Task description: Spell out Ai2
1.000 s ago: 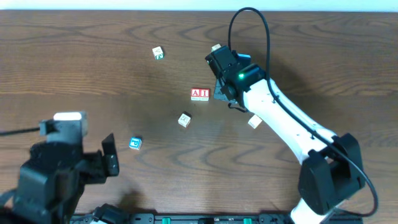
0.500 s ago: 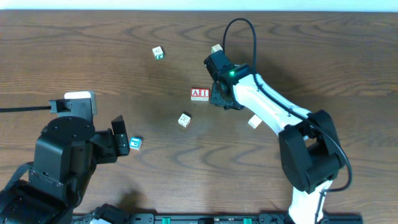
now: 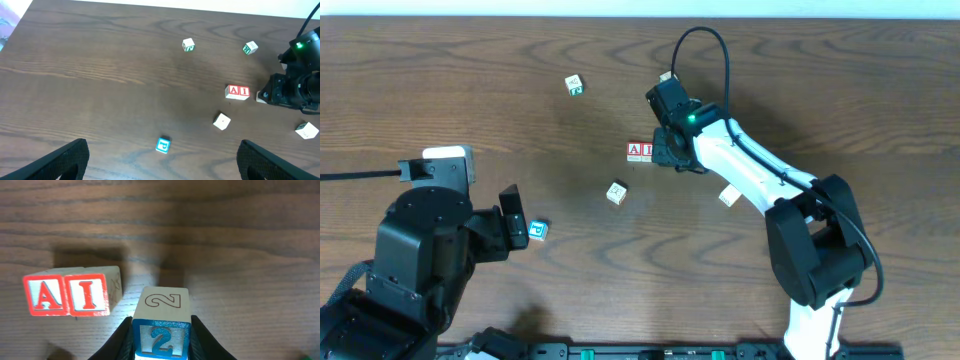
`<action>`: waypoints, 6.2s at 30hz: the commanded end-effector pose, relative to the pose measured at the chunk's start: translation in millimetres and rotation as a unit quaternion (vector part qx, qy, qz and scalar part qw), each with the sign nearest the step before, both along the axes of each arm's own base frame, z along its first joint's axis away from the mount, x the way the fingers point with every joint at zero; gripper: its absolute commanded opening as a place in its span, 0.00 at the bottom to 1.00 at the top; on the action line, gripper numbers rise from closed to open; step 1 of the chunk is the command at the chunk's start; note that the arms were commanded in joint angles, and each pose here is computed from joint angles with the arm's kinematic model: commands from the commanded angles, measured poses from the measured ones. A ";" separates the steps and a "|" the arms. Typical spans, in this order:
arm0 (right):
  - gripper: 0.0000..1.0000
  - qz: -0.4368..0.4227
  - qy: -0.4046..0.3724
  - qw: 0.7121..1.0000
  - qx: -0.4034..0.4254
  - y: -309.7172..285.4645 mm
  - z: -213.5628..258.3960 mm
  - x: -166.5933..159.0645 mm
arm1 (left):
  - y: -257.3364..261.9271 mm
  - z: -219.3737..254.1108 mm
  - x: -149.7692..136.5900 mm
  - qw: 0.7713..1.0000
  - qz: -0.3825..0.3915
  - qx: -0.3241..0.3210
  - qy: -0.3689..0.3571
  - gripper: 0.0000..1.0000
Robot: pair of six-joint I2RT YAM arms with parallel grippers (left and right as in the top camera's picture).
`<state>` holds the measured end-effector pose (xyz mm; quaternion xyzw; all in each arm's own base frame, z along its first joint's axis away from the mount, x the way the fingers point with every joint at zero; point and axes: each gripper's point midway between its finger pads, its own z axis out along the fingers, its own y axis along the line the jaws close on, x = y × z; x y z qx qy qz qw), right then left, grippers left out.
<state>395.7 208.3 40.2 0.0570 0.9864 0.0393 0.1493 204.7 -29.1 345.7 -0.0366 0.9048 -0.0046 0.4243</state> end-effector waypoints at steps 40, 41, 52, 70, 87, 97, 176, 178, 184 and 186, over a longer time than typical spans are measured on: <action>0.36 0.026 -0.032 0.999 -0.014 3.0 -8.8 20.3 | -0.4 6.7 0.6 1.000 0.002 -0.009 -0.011 0.95; 0.36 0.026 -0.033 0.999 -0.015 2.4 -8.7 20.7 | -0.4 6.7 0.6 1.000 0.002 -0.009 -0.011 0.96; 0.38 0.020 -0.050 0.998 -0.026 -4.0 -1.1 31.3 | -0.3 6.7 0.6 1.000 0.002 -0.009 -0.011 0.95; 0.29 0.008 -0.048 0.995 -0.087 -37.2 22.7 41.6 | -0.3 6.6 0.5 1.000 0.002 -0.008 -0.011 0.95; 0.20 0.002 0.002 0.995 -0.095 -40.4 -17.7 24.6 | 0.1 5.5 -0.4 1.000 0.002 -0.007 -0.008 0.95; 0.22 0.001 0.012 0.998 -0.069 -31.7 -21.2 21.1 | -1.7 2.2 3.4 1.000 0.002 -0.004 0.001 0.95; 0.99 0.038 -0.434 0.900 -0.025 -171.3 396.7 -202.3 | 7.9 151.0 -108.6 0.942 -0.194 0.032 -0.271 0.95; 0.99 0.024 -0.428 0.903 -0.008 -187.7 390.1 -227.4 | 22.6 142.0 -140.2 0.941 -0.186 0.014 -0.282 0.96; 0.99 -0.006 -0.395 0.919 0.019 -218.3 359.3 -275.5 | 60.5 132.0 -221.2 0.913 -0.161 -0.044 -0.373 0.95; 0.99 -0.003 -0.383 0.923 0.036 -218.0 348.0 -284.6 | 67.6 125.0 -235.9 0.907 -0.156 -0.056 -0.388 0.95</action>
